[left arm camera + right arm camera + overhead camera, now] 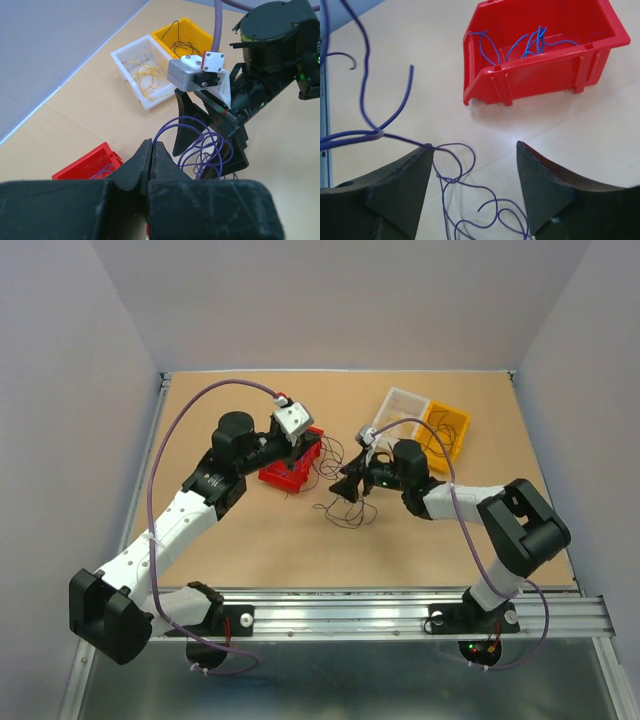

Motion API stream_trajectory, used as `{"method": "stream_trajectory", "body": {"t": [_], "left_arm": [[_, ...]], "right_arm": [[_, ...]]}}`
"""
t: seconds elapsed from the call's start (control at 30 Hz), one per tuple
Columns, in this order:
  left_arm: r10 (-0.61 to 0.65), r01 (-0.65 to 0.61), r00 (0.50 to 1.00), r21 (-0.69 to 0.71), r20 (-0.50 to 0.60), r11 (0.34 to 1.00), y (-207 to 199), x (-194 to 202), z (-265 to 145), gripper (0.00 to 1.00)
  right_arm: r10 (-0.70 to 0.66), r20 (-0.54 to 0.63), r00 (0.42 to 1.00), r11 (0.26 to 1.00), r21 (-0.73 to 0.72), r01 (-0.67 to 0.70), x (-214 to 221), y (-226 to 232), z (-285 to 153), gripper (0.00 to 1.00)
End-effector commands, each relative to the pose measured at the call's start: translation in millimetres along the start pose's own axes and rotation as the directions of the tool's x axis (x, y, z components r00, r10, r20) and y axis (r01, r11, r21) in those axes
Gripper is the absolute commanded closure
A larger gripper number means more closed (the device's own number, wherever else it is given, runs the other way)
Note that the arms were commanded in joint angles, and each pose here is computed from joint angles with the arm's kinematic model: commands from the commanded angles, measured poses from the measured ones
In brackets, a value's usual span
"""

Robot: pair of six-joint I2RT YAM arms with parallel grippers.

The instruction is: Untangle the cables

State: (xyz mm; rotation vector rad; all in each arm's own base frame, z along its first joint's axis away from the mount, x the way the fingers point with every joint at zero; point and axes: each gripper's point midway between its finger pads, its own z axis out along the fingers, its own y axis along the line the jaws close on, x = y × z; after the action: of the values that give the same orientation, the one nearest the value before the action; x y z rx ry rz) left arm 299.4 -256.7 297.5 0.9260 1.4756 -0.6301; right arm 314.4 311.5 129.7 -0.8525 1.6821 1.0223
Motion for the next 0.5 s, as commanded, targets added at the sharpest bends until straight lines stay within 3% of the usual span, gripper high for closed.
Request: {"method": "stream_trajectory", "body": {"t": [0.0, 0.03, 0.13, 0.27, 0.47], "left_arm": [[0.011, -0.01, 0.998, -0.013, 0.063, 1.0, 2.8, -16.8, -8.0, 0.99], [0.006, -0.004, 0.998, -0.025, 0.069, 1.0, 5.6, -18.7, -10.2, 1.0], [0.009, -0.002, 0.996, -0.083, 0.084, 0.997, 19.2, -25.9, -14.8, 1.0], [-0.096, 0.158, 0.979, -0.373, 0.178, 0.914, 91.6, -33.4, -51.0, 1.0], [-0.191, 0.359, 0.913, -0.488, 0.361, 0.796, 147.6, -30.9, -106.7, 1.0]], "right_arm": [[-0.086, 0.139, 0.987, 0.994, -0.059, 0.095, -45.9, 4.2, 18.3, 0.36], [-0.08, 0.145, 0.986, 0.994, -0.067, 0.091, -48.1, 3.9, 20.2, 0.6], [-0.058, 0.154, 0.986, 0.997, -0.04, 0.065, -51.2, -0.1, 20.4, 0.99], [-0.049, 0.192, 0.98, 0.995, 0.092, 0.031, -58.8, -8.3, -0.9, 1.0], [-0.043, 0.354, 0.934, 0.936, 0.34, -0.086, -101.4, -16.9, -65.8, 0.99]]}}
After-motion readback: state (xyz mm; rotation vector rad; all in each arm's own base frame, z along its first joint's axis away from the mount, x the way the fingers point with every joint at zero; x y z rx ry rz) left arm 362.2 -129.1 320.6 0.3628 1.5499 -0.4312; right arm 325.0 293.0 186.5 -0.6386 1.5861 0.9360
